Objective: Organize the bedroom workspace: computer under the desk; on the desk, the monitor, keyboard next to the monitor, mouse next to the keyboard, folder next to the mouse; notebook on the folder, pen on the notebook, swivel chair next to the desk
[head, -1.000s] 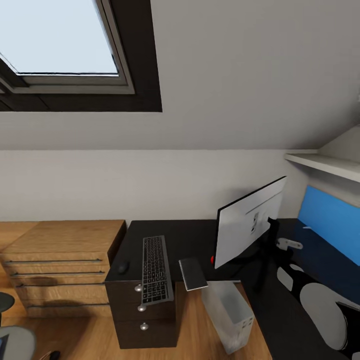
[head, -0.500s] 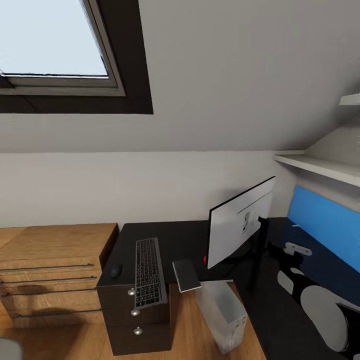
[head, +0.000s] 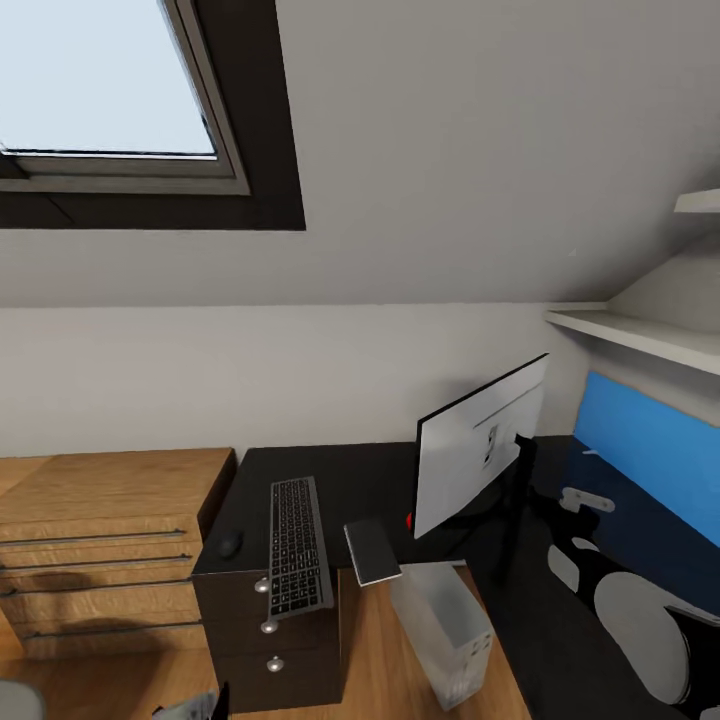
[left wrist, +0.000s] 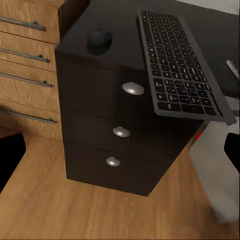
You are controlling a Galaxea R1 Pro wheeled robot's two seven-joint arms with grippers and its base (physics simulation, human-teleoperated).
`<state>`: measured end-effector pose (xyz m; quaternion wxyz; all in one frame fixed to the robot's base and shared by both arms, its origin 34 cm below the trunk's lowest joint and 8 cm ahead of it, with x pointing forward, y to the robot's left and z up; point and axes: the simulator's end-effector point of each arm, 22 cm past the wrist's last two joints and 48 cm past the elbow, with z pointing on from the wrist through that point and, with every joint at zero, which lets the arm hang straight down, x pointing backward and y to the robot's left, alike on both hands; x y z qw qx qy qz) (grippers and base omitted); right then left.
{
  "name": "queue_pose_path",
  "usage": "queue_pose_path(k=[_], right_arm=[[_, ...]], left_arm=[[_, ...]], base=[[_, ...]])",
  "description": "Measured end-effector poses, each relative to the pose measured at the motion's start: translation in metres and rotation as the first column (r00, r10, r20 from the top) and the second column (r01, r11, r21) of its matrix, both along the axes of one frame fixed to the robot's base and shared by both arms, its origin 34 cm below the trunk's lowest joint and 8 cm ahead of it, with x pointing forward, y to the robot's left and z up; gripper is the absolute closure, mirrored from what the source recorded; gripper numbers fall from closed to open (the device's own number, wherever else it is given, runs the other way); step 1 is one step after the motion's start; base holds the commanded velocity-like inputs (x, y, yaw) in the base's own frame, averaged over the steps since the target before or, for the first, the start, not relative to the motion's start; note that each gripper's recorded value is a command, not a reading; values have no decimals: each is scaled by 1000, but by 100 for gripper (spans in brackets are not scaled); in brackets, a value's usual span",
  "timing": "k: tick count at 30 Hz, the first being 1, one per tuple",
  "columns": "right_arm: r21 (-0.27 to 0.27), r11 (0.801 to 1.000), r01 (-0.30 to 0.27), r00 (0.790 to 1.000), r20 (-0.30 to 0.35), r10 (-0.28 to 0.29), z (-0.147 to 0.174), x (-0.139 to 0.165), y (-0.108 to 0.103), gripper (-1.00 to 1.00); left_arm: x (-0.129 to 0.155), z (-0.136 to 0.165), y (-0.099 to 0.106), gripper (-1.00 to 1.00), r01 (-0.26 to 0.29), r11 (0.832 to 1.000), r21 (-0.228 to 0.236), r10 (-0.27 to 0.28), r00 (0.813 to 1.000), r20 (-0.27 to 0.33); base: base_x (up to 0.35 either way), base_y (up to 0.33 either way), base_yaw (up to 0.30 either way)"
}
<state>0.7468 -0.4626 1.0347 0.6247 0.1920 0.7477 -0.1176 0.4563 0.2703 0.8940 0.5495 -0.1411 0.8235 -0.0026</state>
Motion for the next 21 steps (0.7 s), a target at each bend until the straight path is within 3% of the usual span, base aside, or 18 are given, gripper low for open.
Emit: queue_pose_path(k=[5,10,15,21], right_arm=[[-42,998,-52,998,-21,51,-2,5,17,-100],[-48,997,-65,998,-27,64,-3,5,21,-100],[-49,997,-66,998,-25,65,-4,7,21,-100],[-49,997,-66,998,-25,65,-8,9,21,-100]], left_arm=[[-2,6,4,-100,-10,1000,-15,10,1000,4],[-3,6,5,-100,-17,1000,-15,17,1000,3],[-4,11,-16,-100,23,999,-34,-23,1000,14],[-2,10,-21,-100,18,999,-40,-18,1000,15]], base=[[0,0,0],[0,0,0],[0,0,0],[0,0,0]])
